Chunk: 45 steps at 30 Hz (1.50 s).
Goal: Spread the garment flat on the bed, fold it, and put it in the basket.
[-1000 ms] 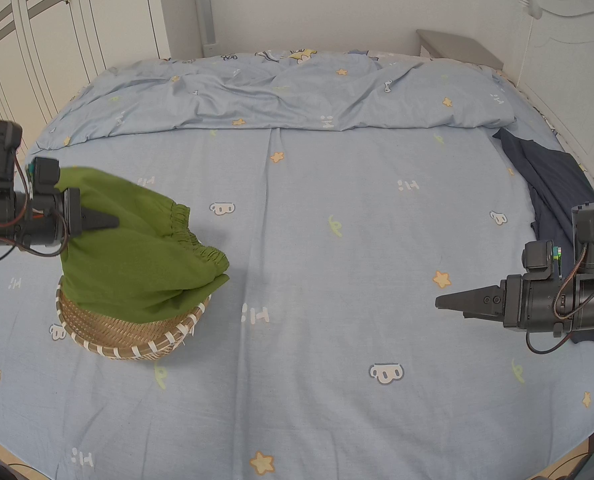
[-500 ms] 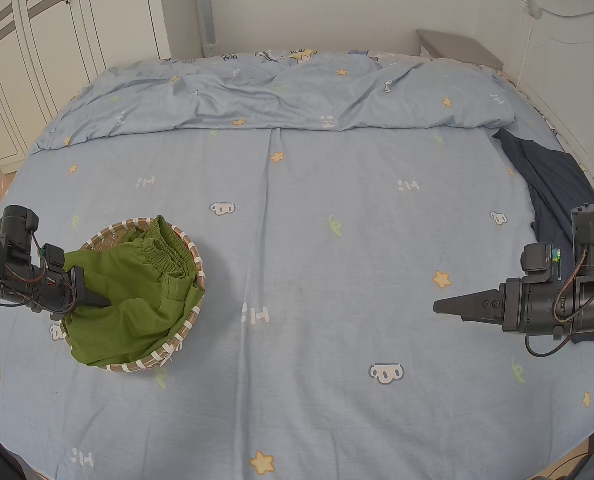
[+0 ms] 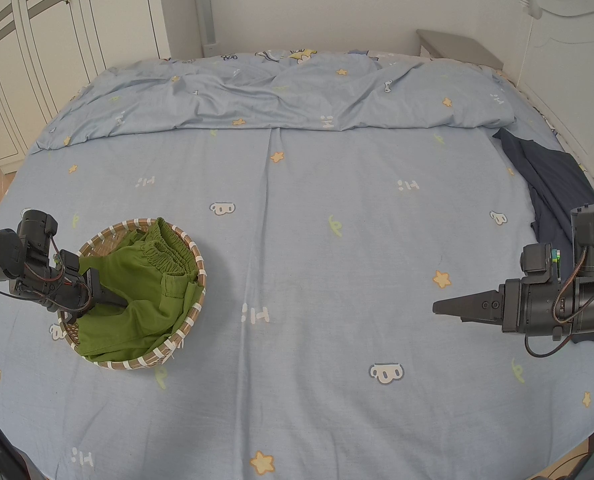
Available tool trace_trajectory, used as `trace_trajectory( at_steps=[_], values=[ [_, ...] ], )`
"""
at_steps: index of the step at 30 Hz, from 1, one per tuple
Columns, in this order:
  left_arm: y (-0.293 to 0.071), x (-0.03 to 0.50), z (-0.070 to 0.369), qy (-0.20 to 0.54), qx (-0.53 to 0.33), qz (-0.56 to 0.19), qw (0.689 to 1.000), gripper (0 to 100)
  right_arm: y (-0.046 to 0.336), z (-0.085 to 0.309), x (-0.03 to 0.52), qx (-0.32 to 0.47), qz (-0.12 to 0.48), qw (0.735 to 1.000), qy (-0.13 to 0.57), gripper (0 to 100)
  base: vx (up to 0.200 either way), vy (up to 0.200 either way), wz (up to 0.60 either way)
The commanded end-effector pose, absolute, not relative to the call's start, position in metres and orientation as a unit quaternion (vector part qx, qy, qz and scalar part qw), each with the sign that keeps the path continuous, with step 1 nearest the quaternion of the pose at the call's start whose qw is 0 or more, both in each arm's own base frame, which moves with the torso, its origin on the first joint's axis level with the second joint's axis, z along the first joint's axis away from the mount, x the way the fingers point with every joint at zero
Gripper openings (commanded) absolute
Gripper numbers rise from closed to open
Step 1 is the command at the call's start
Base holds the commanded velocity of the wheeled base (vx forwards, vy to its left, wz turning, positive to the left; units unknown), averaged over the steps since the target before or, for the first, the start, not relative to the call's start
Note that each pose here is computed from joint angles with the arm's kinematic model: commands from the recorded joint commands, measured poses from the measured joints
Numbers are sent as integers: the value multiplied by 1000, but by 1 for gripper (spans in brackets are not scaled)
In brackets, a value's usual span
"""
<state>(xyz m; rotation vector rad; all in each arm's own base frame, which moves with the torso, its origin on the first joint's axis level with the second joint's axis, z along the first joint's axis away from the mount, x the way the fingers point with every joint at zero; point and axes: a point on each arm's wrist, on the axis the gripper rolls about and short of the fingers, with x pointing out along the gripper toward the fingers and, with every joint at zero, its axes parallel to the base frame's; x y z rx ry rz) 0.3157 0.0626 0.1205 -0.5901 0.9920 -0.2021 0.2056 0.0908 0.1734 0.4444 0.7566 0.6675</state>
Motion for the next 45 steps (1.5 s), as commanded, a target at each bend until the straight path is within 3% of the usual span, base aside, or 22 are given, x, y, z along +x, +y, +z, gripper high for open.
trace_trajectory(
  at_steps=[1,8,10,18,22,25,29,30,36,45],
  values=[
    [61,317,125,465,-281,-95,834,100,91,173,206,211,317,851,361,100,0,0,0],
    [53,278,194,437,-254,-40,862,100,91,173,207,211,317,852,360,100,0,0,0],
    [52,276,197,437,-252,-38,863,100,91,173,207,211,317,852,360,100,0,0,0],
    [30,210,255,441,-207,9,873,100,90,177,204,211,320,854,353,100,0,0,0],
    [17,146,282,391,-182,-4,902,100,81,190,180,201,335,865,314,100,0,0,0],
    [8,116,280,371,-171,-23,913,100,71,194,156,184,344,876,284,100,0,0,0],
    [-2,57,262,277,-152,-60,947,100,50,175,107,132,330,902,243,100,0,0,0],
    [-4,37,248,225,-146,-78,960,100,39,165,82,106,321,917,213,100,0,0,0],
    [-6,-9,197,139,-134,-85,977,100,12,138,12,96,326,937,87,100,0,0,0],
    [-8,-38,154,95,-129,-87,983,100,0,121,-25,98,295,946,93,100,0,0,0]
  ],
)
